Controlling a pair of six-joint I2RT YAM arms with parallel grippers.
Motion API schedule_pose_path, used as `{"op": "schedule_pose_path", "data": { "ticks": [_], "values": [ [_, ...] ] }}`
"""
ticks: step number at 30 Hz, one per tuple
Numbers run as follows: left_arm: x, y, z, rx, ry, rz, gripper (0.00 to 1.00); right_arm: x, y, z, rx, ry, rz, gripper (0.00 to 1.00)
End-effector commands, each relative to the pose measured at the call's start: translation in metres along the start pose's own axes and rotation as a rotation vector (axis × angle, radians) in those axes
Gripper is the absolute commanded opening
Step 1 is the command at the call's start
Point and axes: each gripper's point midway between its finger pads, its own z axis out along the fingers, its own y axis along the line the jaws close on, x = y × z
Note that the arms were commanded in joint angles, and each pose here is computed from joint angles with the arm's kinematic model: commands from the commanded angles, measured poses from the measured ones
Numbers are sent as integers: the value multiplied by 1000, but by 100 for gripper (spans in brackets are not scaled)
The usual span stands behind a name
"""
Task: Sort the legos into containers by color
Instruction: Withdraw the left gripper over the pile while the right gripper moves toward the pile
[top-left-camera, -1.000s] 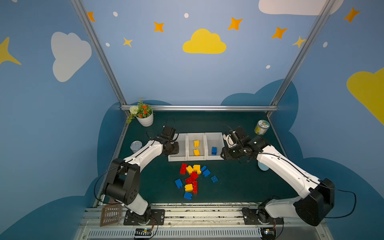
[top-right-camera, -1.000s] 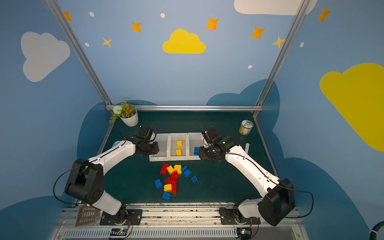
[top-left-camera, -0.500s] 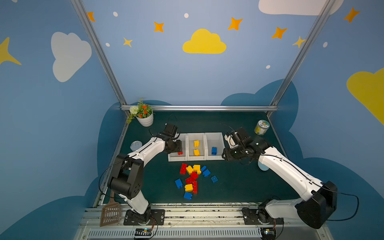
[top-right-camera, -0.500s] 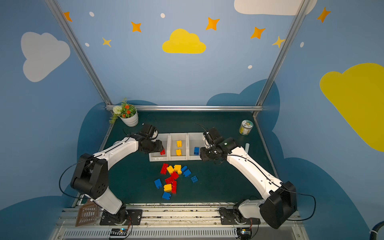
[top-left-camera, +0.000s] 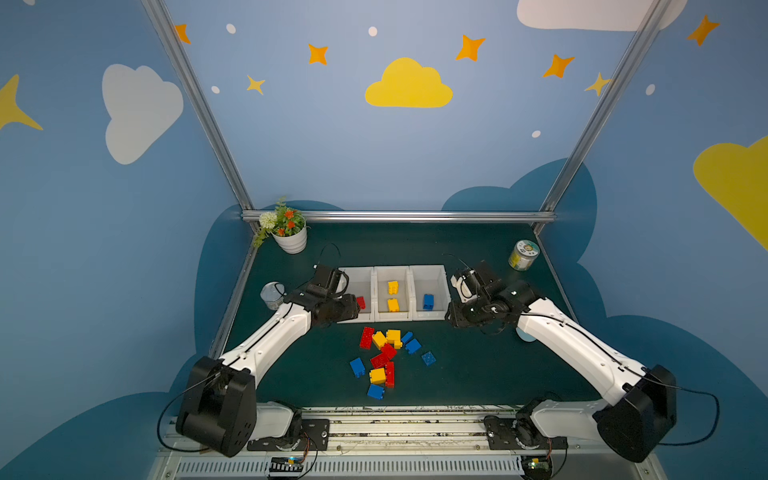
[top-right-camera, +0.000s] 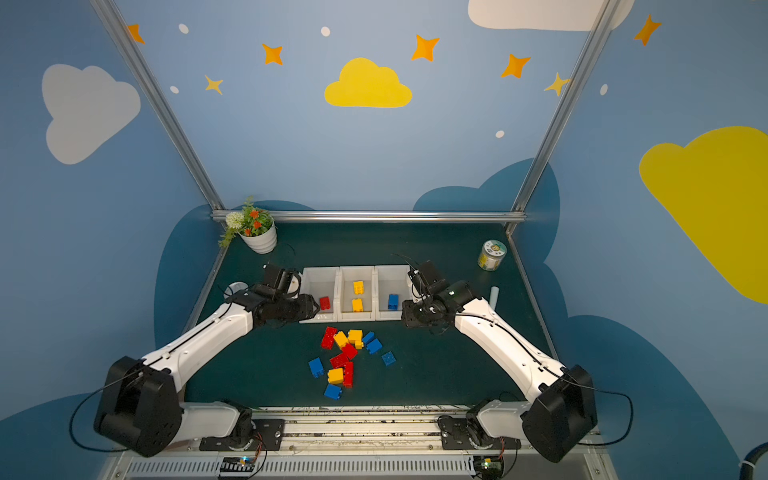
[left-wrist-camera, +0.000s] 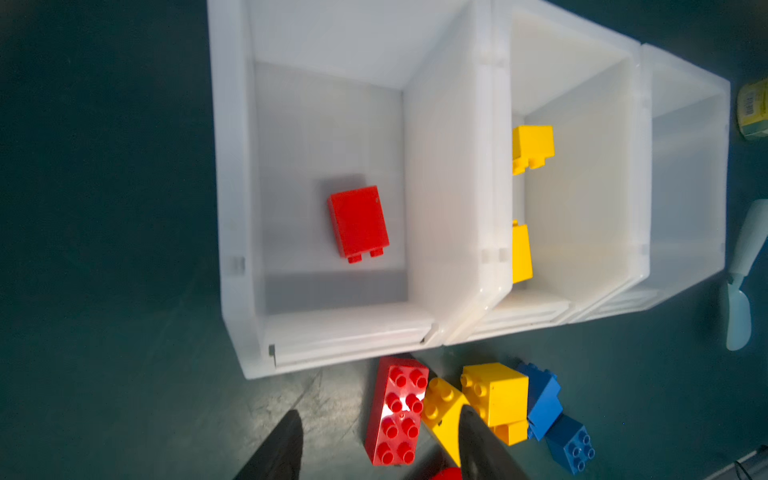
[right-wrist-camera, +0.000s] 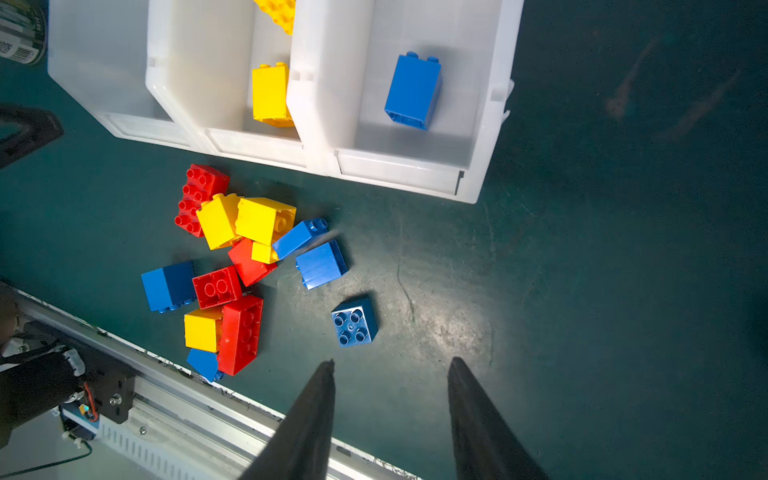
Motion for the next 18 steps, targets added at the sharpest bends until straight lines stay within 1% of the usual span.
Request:
{"op": "schedule_pose_path", "data": {
  "ticks": [1, 10, 14, 18],
  "values": [
    [10, -2, -4, 45, -15, -45, 60, 2, 7, 5, -39, 10, 35, 45],
    [55, 13, -4, 40, 30, -79, 61, 4, 30, 24, -56, 55, 0, 45],
    [70, 15, -2, 43, 37, -85, 62, 7, 44, 33, -62, 82, -27, 45],
    [81, 20, -4, 16, 44, -83, 62, 10, 60, 43, -81, 109, -62, 45]
  ]
}}
